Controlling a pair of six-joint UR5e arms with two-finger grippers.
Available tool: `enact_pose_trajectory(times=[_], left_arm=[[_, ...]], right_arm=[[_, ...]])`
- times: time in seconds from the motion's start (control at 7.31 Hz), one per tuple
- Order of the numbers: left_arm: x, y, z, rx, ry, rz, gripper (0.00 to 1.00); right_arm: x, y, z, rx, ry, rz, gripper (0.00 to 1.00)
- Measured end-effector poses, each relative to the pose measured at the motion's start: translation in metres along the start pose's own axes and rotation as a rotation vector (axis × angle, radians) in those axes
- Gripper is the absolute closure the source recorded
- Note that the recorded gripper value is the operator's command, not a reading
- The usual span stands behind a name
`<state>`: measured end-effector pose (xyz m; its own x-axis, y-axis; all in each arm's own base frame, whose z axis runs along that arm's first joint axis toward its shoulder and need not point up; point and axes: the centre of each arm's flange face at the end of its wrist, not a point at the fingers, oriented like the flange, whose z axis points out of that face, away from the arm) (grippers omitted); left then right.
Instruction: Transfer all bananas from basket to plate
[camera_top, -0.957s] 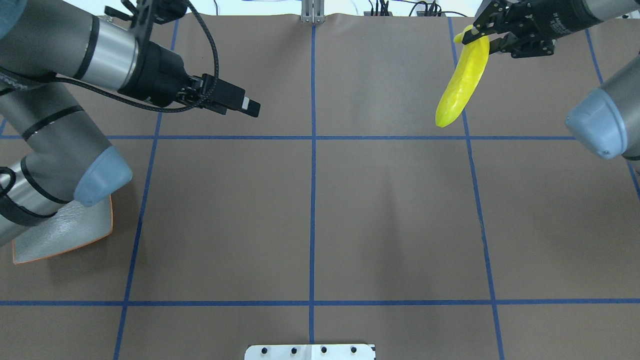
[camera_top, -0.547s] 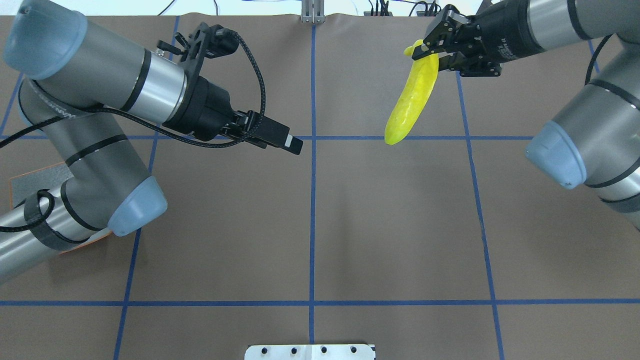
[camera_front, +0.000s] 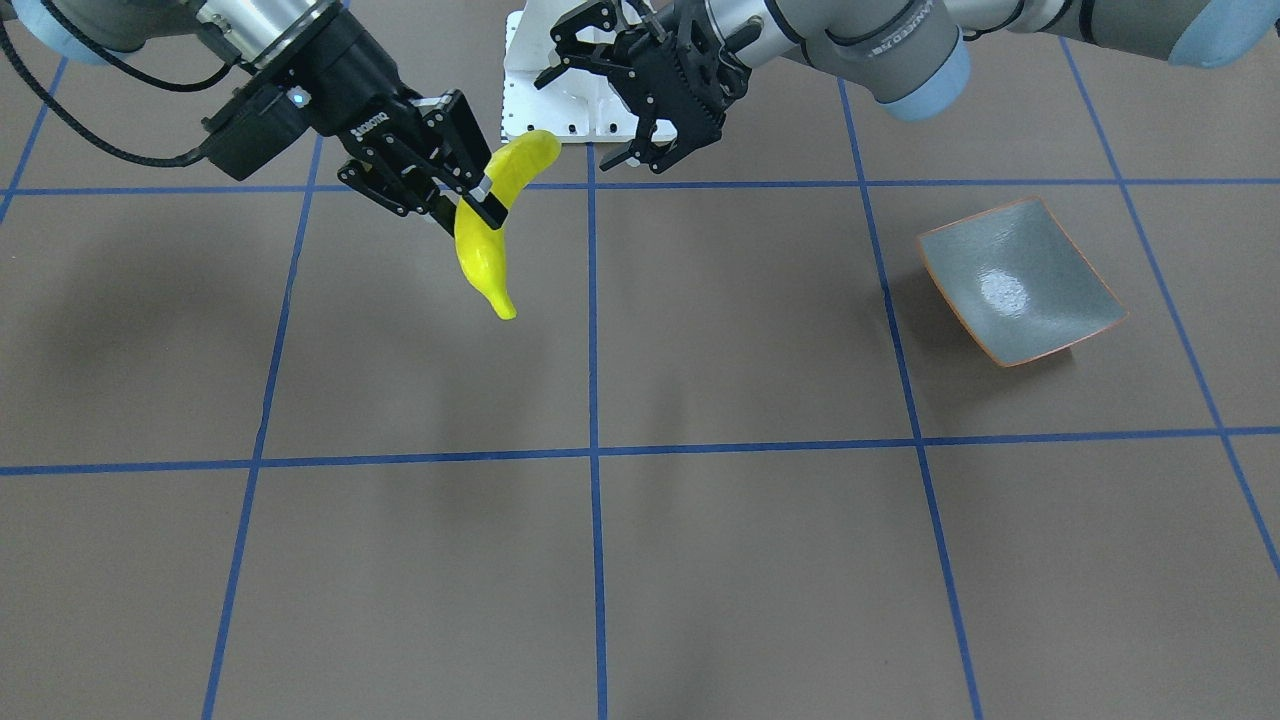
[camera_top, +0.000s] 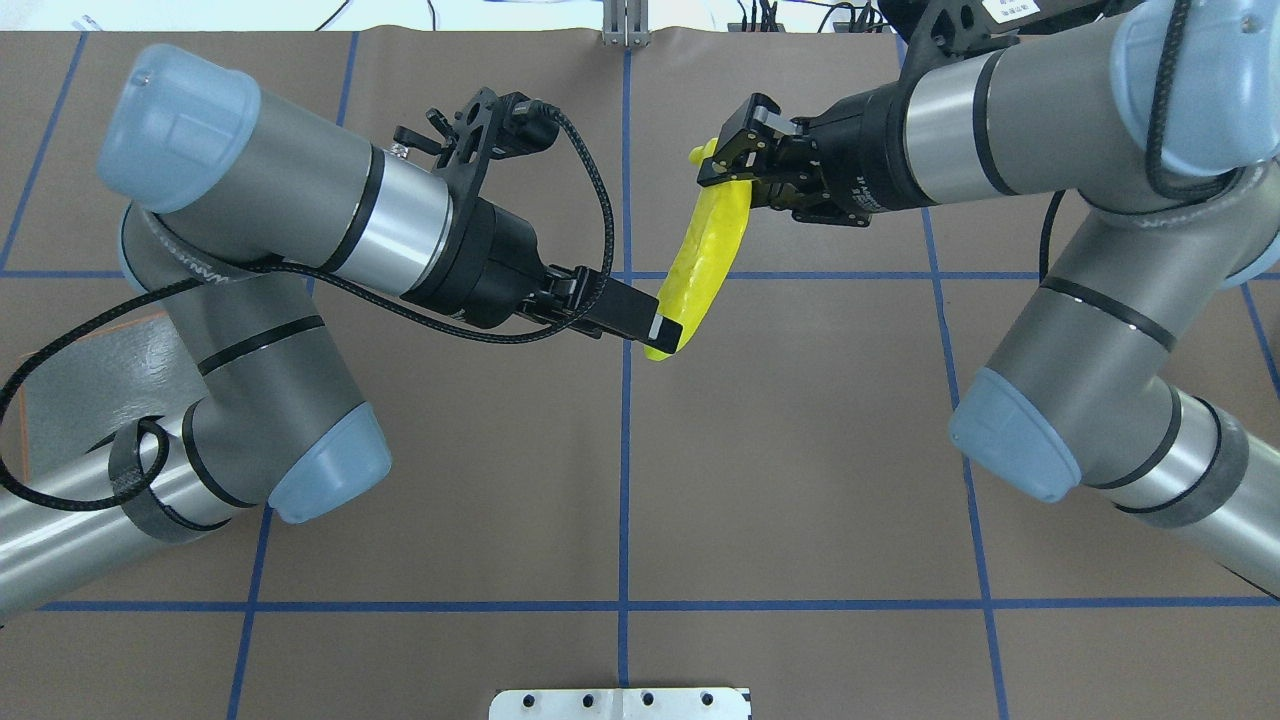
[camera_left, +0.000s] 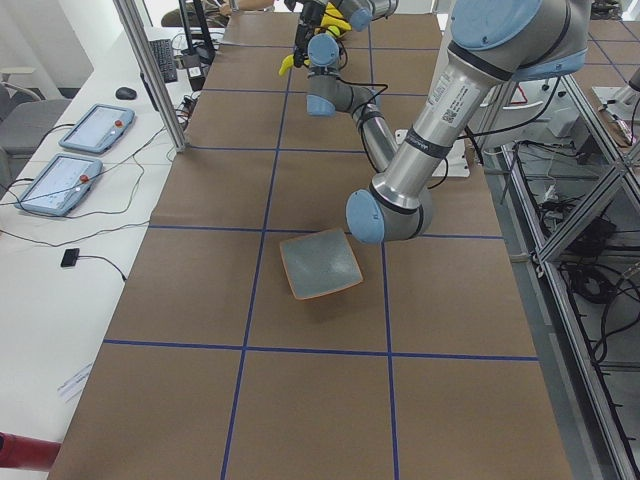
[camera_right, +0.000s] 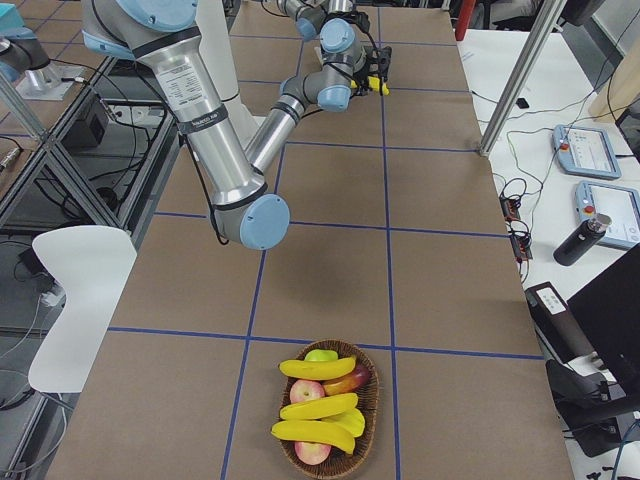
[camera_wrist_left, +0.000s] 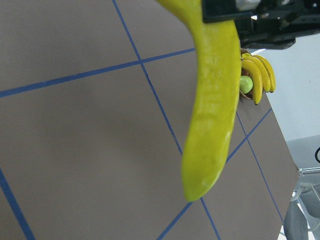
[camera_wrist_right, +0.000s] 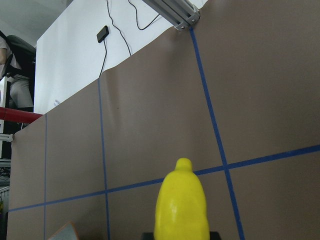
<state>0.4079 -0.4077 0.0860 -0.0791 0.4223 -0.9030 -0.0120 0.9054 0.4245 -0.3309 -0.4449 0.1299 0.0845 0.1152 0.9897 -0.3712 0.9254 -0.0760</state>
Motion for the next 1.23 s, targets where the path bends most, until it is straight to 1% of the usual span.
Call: enact_pose_trajectory(times=[0.14, 0.27, 0.41, 0.55, 0.68, 0.82, 0.96, 1.23], left_arm=[[0.002, 0.0, 0.0, 0.003, 0.004, 0.002, 0.01], [0.003, 0.001, 0.0, 0.005, 0.008, 0.005, 0.24], [0.003, 0.001, 0.0, 0.005, 0.009, 0.006, 0.56], [0.003, 0.001, 0.0, 0.006, 0.011, 0.008, 0.95], [0.003, 0.001, 0.0, 0.009, 0.016, 0.012, 1.0], [0.004, 0.002, -0.001, 0.012, 0.022, 0.017, 1.0], [0.003, 0.002, -0.002, 0.013, 0.024, 0.017, 1.0], [-0.005, 0.005, -0.001, 0.009, 0.015, -0.029, 1.0]], right_arm=[[-0.006, 0.012, 0.003, -0.001, -0.013, -0.003, 1.0], [-0.01, 0.02, 0.003, -0.008, -0.024, -0.005, 1.0], [-0.013, 0.026, 0.001, -0.015, -0.034, -0.008, 1.0], [-0.015, 0.03, 0.0, -0.021, -0.041, -0.011, 1.0], [-0.016, 0.032, 0.0, -0.024, -0.043, -0.013, 0.78], [-0.016, 0.032, 0.0, -0.025, -0.043, -0.018, 0.01], [-0.017, 0.032, 0.0, -0.021, -0.044, -0.024, 0.0], [-0.019, 0.026, -0.006, 0.0, -0.056, -0.045, 0.0]])
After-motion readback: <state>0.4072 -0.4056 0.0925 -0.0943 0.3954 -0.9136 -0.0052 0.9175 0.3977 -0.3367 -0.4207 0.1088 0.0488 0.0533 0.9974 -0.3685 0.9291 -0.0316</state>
